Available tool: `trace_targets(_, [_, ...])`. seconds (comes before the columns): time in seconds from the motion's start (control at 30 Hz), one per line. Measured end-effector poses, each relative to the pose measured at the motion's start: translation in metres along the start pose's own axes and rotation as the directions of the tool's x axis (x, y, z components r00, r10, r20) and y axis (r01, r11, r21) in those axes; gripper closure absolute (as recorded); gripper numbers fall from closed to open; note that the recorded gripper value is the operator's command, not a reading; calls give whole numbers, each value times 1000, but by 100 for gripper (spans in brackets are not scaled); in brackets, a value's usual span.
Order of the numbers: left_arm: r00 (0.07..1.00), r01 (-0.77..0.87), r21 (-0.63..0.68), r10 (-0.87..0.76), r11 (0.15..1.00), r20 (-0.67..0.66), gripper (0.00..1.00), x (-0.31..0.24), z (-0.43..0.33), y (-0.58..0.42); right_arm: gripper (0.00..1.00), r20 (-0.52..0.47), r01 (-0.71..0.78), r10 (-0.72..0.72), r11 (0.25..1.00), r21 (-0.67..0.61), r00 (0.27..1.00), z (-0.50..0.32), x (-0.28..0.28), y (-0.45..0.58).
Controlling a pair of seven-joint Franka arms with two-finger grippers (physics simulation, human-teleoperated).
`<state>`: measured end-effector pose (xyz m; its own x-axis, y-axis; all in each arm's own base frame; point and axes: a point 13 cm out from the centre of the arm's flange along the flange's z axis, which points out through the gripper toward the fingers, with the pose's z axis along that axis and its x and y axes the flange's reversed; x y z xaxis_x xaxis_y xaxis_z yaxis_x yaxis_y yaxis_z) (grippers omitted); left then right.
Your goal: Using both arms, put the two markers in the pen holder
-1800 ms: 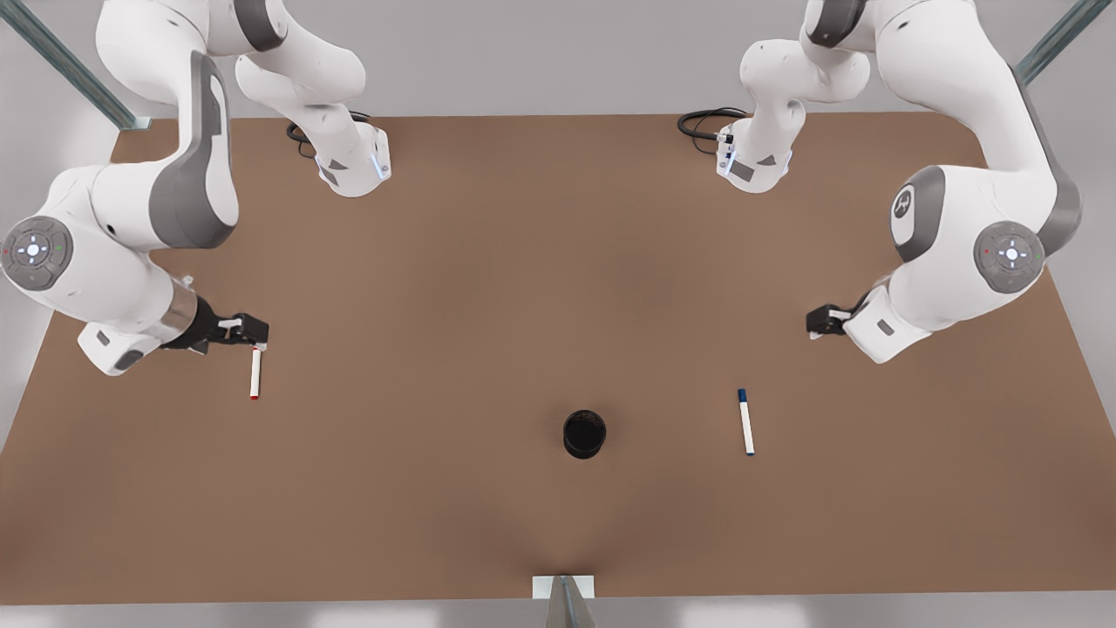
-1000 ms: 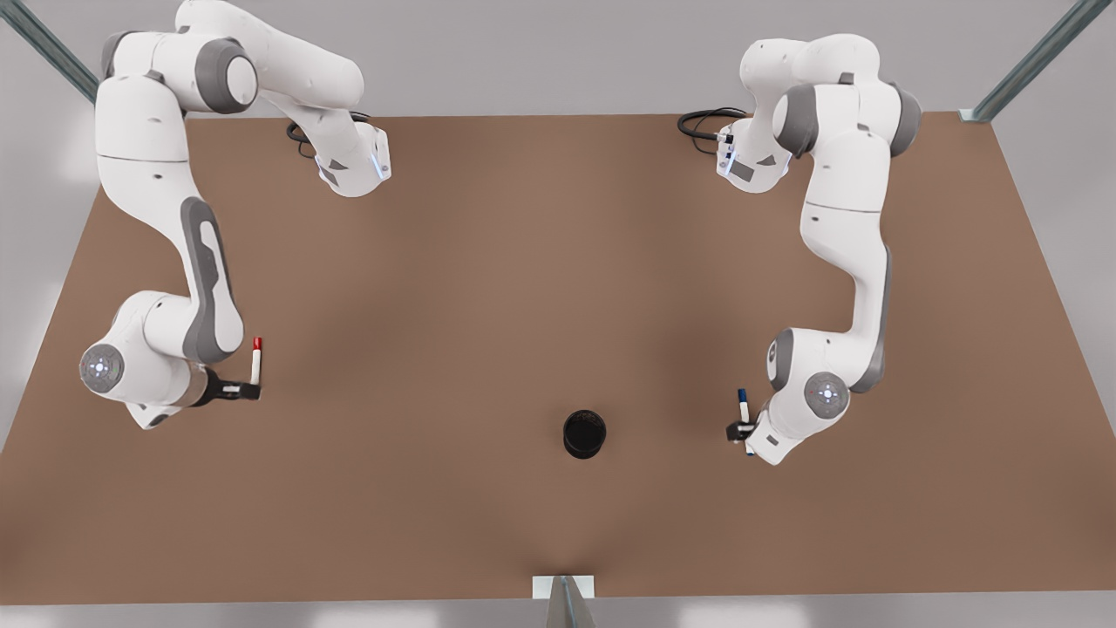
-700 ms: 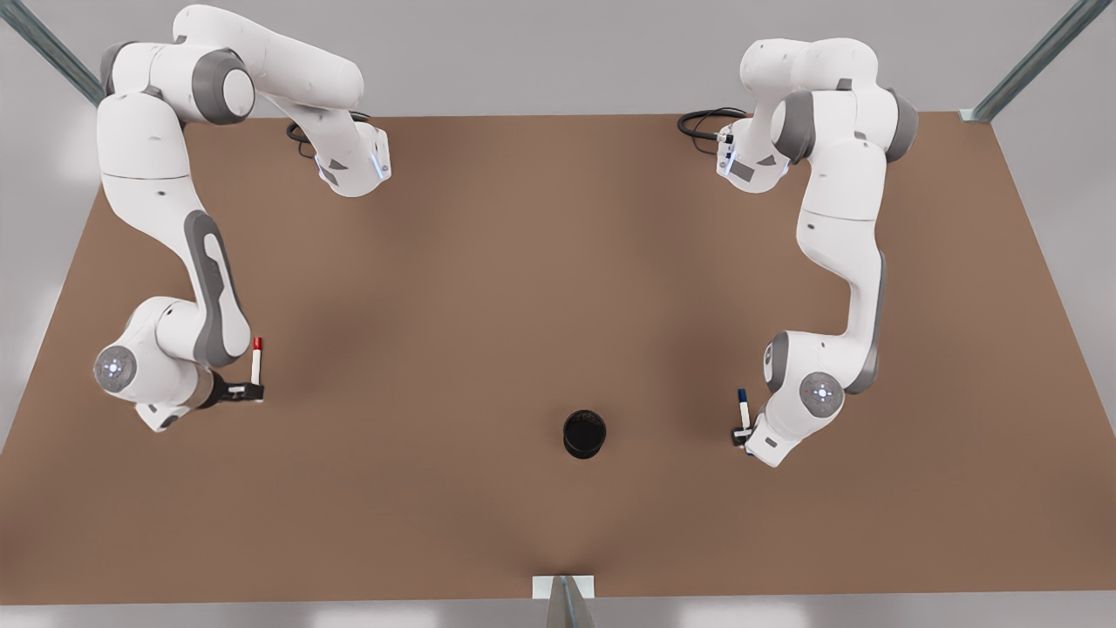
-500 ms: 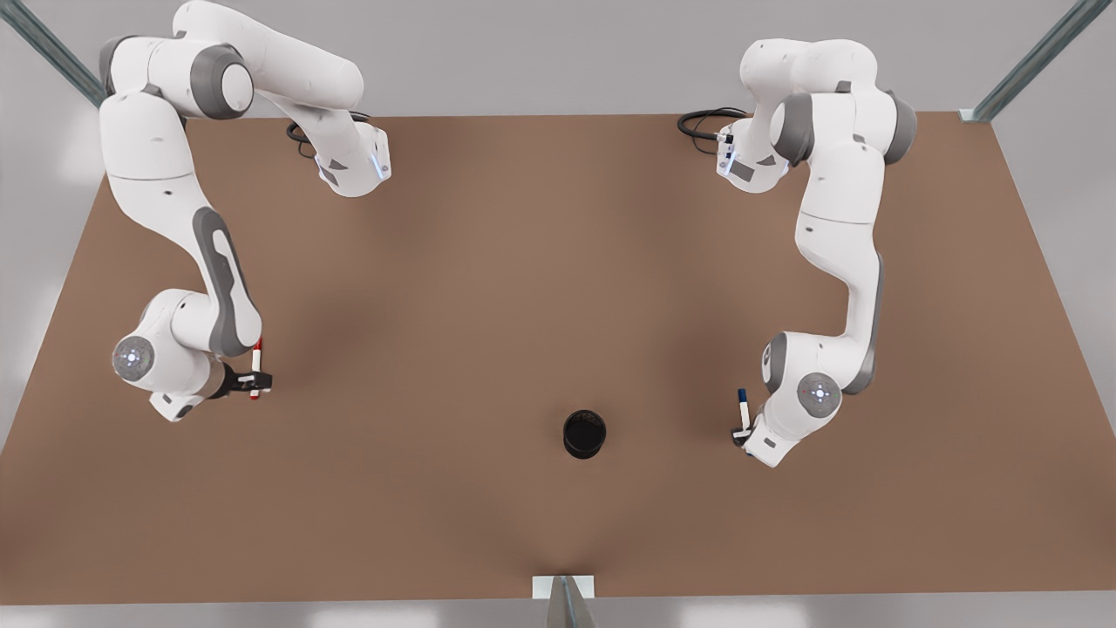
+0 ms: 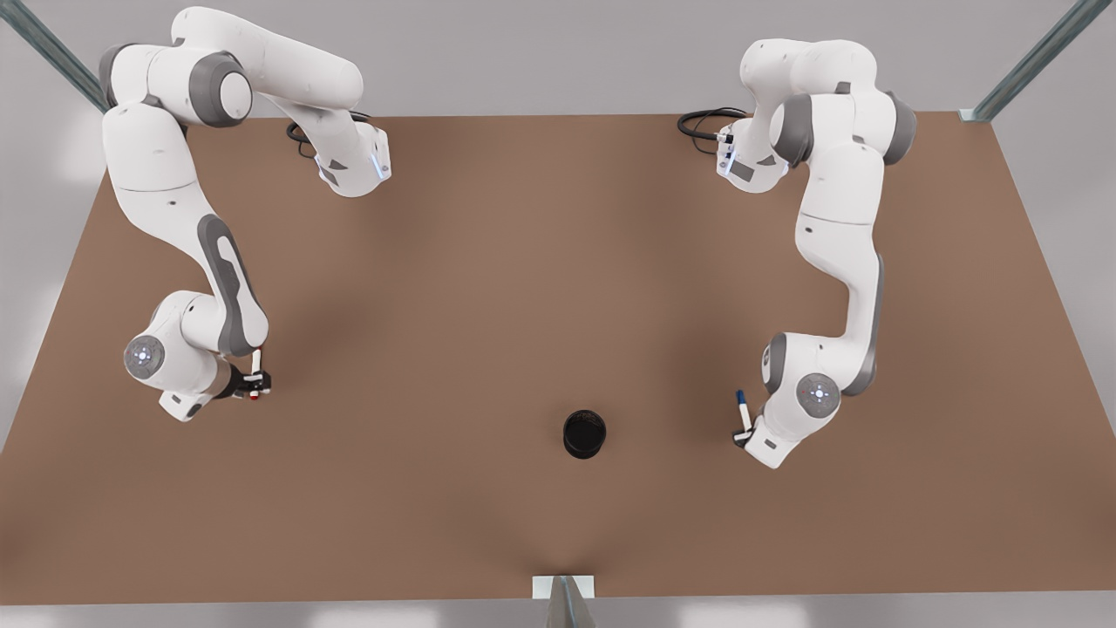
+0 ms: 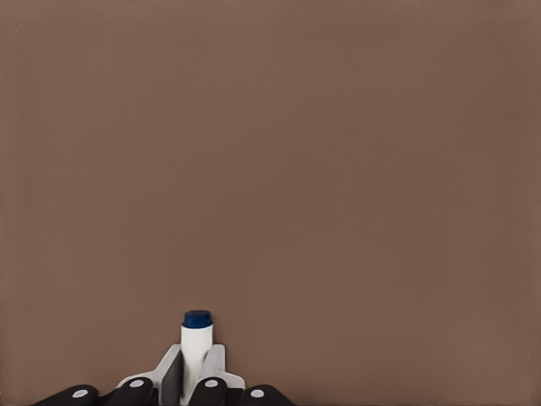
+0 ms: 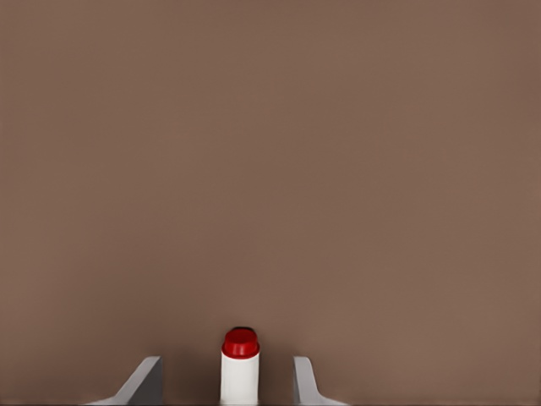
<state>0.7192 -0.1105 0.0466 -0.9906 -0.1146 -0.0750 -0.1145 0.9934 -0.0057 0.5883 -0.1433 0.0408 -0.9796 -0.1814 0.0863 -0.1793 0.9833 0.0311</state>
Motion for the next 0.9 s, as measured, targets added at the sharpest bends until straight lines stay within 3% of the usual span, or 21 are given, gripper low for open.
trace_targets(0.2, [991, -31, 68, 22, 997, 133, 79, -48, -156, -54, 42, -3, 14, -14, 1000, -3, 1000, 3, 7, -1])
trace_targets(0.37, [957, -248, 282, 190, 927, 219, 79, 12, -271, -253, 46, -5, 27, -28, 1000, -4, 1000, 5, 9, -1])
trace_targets(0.47, [901, -392, 341, 282, 854, 329, 79, 54, -267, -358, 49, -5, 34, -34, 999, -4, 999, 5, 9, -1])
trace_targets(0.57, [834, -477, 352, 289, 805, 469, 79, 52, -256, -398, 53, -6, 39, -39, 999, -4, 999, 6, 10, -1])
trace_targets(0.7, [716, -574, 278, 308, 770, 626, 79, 36, -228, -403, 58, -5, 40, -40, 999, -5, 999, 6, 11, -3])
trace_targets(0.9, [570, -659, 151, 359, 737, 739, 79, 26, -210, -380, 68, -5, 47, -47, 999, -6, 999, 6, 11, -4])
